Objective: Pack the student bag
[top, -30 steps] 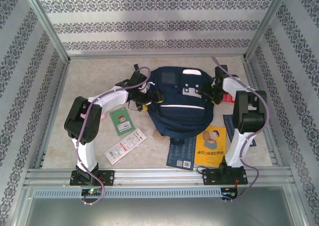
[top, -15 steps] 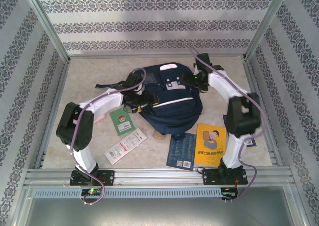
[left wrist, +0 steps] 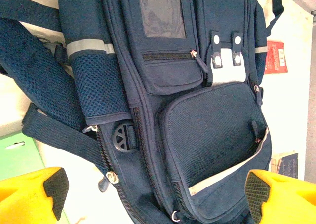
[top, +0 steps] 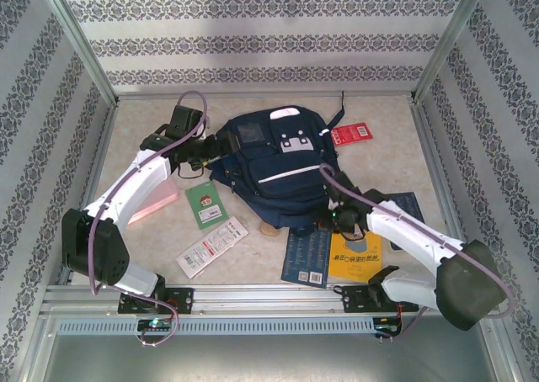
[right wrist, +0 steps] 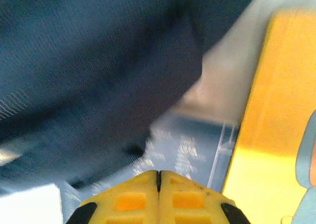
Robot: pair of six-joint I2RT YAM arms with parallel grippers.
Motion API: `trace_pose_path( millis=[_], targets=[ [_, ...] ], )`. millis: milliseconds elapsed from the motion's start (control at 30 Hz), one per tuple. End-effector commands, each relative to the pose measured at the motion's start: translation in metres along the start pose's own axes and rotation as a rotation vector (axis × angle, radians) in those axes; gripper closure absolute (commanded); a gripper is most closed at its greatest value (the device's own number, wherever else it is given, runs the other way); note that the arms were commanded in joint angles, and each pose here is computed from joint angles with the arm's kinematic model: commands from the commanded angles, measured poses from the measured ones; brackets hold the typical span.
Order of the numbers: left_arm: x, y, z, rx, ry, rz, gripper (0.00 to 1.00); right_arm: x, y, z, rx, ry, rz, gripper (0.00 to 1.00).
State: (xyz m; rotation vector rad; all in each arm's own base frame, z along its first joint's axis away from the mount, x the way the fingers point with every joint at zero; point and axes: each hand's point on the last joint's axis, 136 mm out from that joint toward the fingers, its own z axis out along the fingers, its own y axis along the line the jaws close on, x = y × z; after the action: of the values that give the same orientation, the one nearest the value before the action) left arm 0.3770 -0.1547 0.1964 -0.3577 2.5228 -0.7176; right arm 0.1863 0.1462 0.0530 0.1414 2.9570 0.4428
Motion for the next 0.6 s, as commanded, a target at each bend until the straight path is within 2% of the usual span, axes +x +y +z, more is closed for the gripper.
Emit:
trace_pose_path(
  millis=[0, 100, 233, 400, 567],
  targets=[
    [0.006, 0.012, -0.005, -0.027, 0.013, 0.010, 0.07, 0.016, -0.001, 0.014, 0.032, 0.068, -0.003, 1.00],
    [0.007, 0.014, -0.005, -0.027, 0.013, 0.006, 0.07, 0.029, -0.006, 0.032, 0.102, 0.144, -0.029, 1.00],
    [0.008, 0.015, -0.006, -0.028, 0.014, 0.002, 0.07, 0.030, -0.023, 0.052, 0.231, 0.175, -0.038, 1.00],
    [0.006, 0.021, -0.007, -0.046, 0.008, 0.000, 0.06, -0.002, -0.037, 0.057, 0.302, 0.108, -0.012, 1.00],
    [0.010, 0.032, 0.004, -0.077, 0.030, 0.000, 0.07, -0.047, -0.037, 0.056, 0.271, 0.033, 0.022, 1.00]
  ],
)
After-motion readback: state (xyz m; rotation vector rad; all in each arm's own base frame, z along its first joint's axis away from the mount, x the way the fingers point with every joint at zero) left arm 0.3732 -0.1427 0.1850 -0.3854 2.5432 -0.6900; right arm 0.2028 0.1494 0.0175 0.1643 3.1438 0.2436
